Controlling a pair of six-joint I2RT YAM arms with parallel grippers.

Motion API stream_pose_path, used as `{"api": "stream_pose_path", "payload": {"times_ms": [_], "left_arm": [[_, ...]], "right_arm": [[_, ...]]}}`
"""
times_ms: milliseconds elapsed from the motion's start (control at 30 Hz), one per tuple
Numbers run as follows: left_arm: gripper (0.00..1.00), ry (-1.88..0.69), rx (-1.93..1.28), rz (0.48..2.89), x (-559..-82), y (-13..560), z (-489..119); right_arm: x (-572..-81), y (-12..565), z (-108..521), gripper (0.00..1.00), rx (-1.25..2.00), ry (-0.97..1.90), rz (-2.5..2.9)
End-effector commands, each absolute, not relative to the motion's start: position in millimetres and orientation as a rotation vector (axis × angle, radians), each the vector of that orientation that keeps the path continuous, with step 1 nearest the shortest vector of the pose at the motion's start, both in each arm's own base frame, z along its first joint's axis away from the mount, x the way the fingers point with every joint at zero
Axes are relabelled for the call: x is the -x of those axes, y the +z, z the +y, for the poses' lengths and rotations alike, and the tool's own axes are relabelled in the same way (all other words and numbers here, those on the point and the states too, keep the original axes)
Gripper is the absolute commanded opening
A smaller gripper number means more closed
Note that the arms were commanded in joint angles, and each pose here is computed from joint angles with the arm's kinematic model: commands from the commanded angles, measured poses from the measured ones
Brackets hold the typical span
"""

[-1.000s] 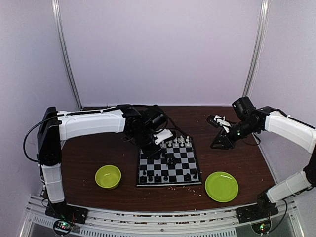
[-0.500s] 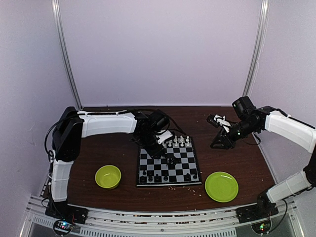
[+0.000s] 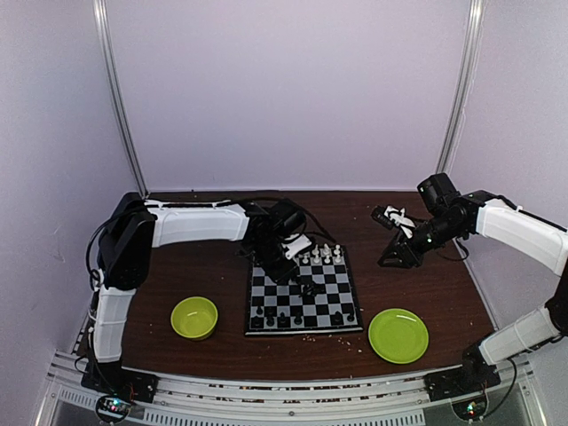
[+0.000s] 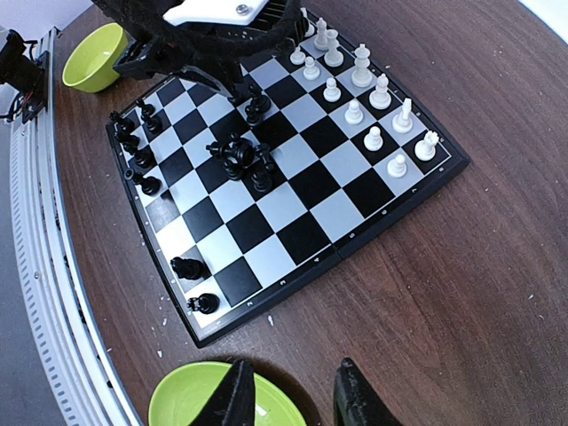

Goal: Set up the chess pieces on the board
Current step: Pick up the pawn from the chessboard.

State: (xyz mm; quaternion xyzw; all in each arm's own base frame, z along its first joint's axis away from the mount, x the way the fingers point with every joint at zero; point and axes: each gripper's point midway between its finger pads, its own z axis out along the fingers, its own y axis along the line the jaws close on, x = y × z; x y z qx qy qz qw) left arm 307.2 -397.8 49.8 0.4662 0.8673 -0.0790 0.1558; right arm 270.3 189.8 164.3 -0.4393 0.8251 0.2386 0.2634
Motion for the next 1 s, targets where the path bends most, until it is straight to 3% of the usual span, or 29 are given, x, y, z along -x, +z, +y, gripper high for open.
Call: {"api": "stream_pose_path", "payload": {"times_ms": [0, 100, 500, 967], "left_arm": [[0.07, -0.261, -1.31, 2.461, -317, 54, -406], [0.0, -0.276, -1.319, 2.467, -313, 56, -406], [0.0, -0.363, -1.414, 2.439, -256, 91, -391], [0.0, -0.423, -1.559, 2.453, -214, 71, -397]], "right_arm": [[-274, 172, 190, 0.3, 1.191, 0.635, 2.208], [-274, 171, 190, 0.3, 1.191, 0.635, 2.211], [-274, 170, 190, 0.3, 1.194, 0.635, 2.217], [-274, 169, 190, 0.3, 1.194, 0.64, 2.221]]}}
